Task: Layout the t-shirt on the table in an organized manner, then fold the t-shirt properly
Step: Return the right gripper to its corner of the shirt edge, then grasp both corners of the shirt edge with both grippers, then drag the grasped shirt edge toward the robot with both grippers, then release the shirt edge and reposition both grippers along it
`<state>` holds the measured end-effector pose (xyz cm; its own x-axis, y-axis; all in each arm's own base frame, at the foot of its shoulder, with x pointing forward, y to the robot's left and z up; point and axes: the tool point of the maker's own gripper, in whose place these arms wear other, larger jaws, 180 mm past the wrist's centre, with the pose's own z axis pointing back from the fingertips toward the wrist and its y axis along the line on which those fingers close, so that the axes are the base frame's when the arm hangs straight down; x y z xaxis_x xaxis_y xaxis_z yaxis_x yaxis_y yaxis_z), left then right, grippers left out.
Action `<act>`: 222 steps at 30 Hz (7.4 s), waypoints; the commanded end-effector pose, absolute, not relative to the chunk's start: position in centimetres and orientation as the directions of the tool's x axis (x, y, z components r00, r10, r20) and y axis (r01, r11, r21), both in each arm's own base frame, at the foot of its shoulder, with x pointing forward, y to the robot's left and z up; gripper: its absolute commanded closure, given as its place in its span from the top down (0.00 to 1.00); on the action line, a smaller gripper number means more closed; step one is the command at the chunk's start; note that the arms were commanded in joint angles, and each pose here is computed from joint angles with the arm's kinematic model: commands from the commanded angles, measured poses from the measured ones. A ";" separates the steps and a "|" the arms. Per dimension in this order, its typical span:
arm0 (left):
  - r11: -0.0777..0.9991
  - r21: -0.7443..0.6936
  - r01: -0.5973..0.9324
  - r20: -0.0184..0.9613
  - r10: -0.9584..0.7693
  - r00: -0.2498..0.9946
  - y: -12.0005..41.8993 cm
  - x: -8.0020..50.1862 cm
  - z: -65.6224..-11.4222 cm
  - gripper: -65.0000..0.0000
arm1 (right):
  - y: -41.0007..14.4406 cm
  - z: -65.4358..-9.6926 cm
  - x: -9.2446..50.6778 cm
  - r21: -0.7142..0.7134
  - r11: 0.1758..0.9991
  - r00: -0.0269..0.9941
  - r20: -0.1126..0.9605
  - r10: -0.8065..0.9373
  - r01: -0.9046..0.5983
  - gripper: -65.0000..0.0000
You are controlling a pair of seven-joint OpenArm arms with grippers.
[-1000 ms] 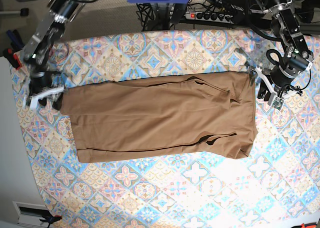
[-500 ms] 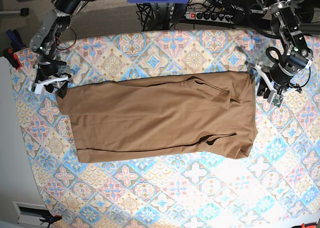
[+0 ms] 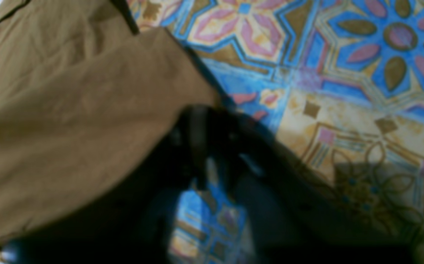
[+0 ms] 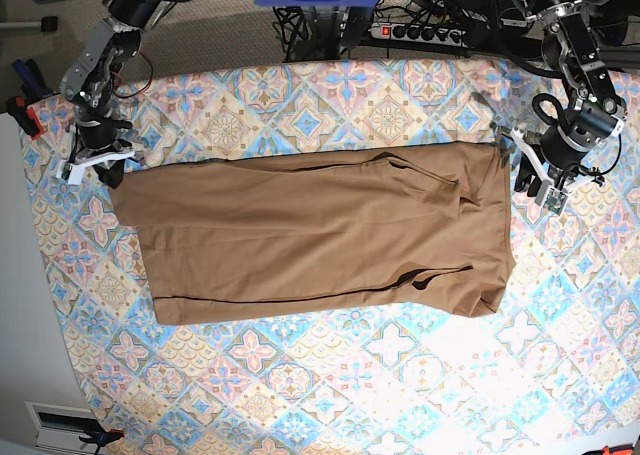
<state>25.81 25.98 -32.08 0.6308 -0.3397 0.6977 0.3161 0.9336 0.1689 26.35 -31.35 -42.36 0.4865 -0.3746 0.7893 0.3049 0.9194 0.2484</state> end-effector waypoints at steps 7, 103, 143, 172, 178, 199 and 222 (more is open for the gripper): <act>0.930 0.187 0.316 0.717 -0.349 0.603 26.1 26.4 -31.0 0.17 | -31.4 -42.2 26.4 0.237 0.926 0.511 0.780 -0.362 0.294 0.00; 0.902 -0.400 0.161 0.794 0.253 0.553 17.6 29.5 -37.1 0.00 | -30.2 -31.8 27.3 0.037 0.986 0.480 0.870 -0.110 0.161 0.00; 0.966 -0.242 0.093 0.609 0.076 0.789 21.4 8.6 -37.4 0.00 | -27.1 -39.2 20.2 0.084 0.986 0.677 0.719 -0.158 0.141 0.00; 0.995 -0.061 0.078 0.456 -0.042 0.889 27.0 10.3 -36.8 0.00 | -26.3 -39.4 20.1 0.112 0.982 0.672 0.717 -0.187 0.153 0.00; 0.995 -0.052 0.082 0.438 -0.051 0.897 27.2 10.8 -36.8 0.00 | -24.9 -38.6 19.5 0.128 0.980 0.654 0.730 -0.198 0.154 0.00; 0.995 -0.015 0.096 0.454 -0.079 0.887 28.0 12.2 -36.2 0.00 | -24.3 -40.6 14.4 0.164 0.947 0.682 0.661 -0.313 0.276 0.00; 0.983 0.121 0.135 0.490 -0.177 0.854 28.3 19.6 -34.5 0.00 | -23.9 -39.5 15.1 0.157 0.959 0.673 0.685 -0.279 0.236 0.00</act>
<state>19.14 27.77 -35.33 0.8673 -0.1668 0.4690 0.1371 0.9858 0.0970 14.49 -23.53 -40.62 0.7006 -0.2938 0.6502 0.2465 0.9549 0.1658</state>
